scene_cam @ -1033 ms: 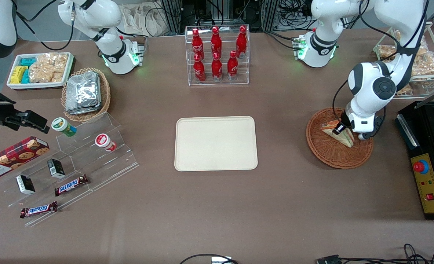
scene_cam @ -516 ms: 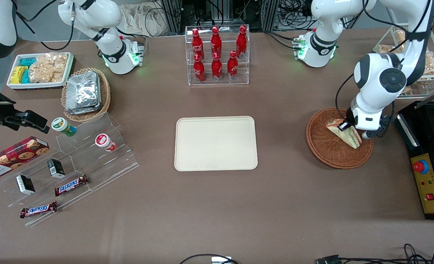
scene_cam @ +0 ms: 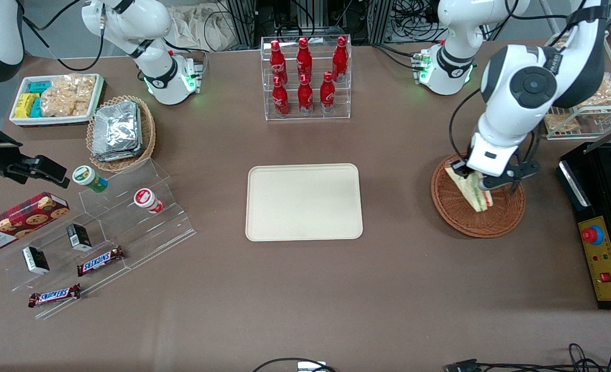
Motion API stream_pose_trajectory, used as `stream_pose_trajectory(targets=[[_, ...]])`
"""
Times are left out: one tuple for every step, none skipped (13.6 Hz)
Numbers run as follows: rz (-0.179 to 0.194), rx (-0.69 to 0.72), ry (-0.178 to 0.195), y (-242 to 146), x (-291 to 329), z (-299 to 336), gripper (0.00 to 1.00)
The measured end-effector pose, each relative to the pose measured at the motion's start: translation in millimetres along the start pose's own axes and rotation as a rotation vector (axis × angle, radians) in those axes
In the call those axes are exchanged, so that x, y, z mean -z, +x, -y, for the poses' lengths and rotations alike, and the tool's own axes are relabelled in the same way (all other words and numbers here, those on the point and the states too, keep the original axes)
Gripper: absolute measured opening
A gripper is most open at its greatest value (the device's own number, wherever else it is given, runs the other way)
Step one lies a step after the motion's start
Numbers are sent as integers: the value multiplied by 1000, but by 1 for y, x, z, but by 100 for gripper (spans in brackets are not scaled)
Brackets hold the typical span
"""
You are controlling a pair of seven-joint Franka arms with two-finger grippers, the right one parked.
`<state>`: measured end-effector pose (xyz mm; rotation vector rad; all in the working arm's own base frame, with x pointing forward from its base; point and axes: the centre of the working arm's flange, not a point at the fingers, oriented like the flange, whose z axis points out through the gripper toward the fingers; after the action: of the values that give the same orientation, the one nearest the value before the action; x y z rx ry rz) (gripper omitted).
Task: Place sandwich from basket to tray
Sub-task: 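Lift the sandwich out of the basket with the left gripper, then carry the sandwich over the cream tray with the left gripper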
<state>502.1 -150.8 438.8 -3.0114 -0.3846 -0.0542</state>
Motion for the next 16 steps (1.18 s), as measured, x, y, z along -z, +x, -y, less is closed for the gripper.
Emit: stream_pose_trajectory(targets=[[-11,-35,-8,-6,6,-17,16],[-17,-71,-15,-14,10,-35,16],[-19,-107,-24,-20,12,-53,16],[-18,-144,-34,-27,14,-72,16],[-13,-181,-44,-34,14,-91,16],[-7,-217,-57,-41,13,-109,16],[1,-248,-69,-46,12,-126,16],[12,-273,-77,-51,9,-140,16],[24,-292,-83,-55,4,-151,16],[36,-311,-87,-59,-1,-161,16],[47,-335,-87,-65,-7,-172,16],[53,-359,-79,-73,-15,-184,16],[48,-375,-63,-82,-25,-197,16],[42,-382,-51,-91,-37,-210,16],[39,-390,-46,-101,-50,-225,16],[42,-400,-45,-112,-63,-239,16]])
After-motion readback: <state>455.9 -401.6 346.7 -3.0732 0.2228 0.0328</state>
